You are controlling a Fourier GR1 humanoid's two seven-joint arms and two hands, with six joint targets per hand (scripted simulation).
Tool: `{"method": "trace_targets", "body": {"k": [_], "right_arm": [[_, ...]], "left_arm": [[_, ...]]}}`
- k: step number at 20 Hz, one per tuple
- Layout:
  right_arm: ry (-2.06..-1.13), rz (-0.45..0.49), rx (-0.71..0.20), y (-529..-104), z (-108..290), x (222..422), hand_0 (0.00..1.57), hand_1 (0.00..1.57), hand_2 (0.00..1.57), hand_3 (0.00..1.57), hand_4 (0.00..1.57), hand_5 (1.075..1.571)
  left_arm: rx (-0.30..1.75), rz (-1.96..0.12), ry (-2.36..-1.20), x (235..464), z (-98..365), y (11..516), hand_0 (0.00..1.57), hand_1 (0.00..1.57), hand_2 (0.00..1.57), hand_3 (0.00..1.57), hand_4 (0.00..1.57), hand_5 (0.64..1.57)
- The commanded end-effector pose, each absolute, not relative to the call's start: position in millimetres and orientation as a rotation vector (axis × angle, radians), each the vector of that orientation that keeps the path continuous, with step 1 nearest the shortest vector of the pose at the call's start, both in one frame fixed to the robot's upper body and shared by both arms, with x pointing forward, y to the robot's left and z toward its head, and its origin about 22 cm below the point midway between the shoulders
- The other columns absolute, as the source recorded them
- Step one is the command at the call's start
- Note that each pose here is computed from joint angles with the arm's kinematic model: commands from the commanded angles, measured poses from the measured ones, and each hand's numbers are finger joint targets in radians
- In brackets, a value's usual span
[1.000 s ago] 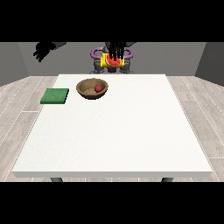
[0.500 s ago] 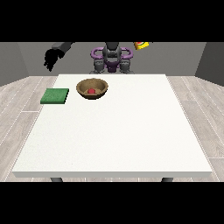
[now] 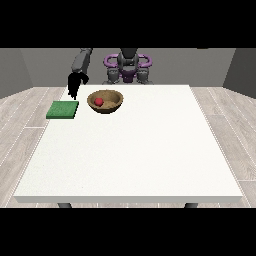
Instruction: Pick the cup and pour the ball into the bowl, then pick the bowl and place it on the pad
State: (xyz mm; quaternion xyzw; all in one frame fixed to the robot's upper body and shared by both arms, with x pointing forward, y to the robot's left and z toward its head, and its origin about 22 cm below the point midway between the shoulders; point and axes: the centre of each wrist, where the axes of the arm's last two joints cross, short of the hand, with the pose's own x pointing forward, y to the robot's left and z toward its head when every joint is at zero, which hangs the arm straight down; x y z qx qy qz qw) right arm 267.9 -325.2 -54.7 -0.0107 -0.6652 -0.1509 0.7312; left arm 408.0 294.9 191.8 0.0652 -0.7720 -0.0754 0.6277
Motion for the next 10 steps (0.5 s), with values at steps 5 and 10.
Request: {"method": "trace_targets", "body": {"k": [5, 10], "right_arm": [[-1.496, -0.349, -0.020, -303.1, -90.2, 273.7, 0.00, 0.00, 0.00, 0.00, 0.65, 1.560], [-1.480, -0.290, 0.042, -273.8, -86.1, 291.0, 0.00, 0.00, 0.00, 0.00, 0.56, 1.560]], "left_arm": [[0.076, -0.173, -1.829, 387.1, 214.1, 345.9, 0.00, 0.00, 0.00, 0.00, 0.98, 1.553], [0.127, -0.122, -1.805, 365.8, 203.0, 399.4, 0.00, 0.00, 0.00, 0.00, 1.01, 1.535]]}}
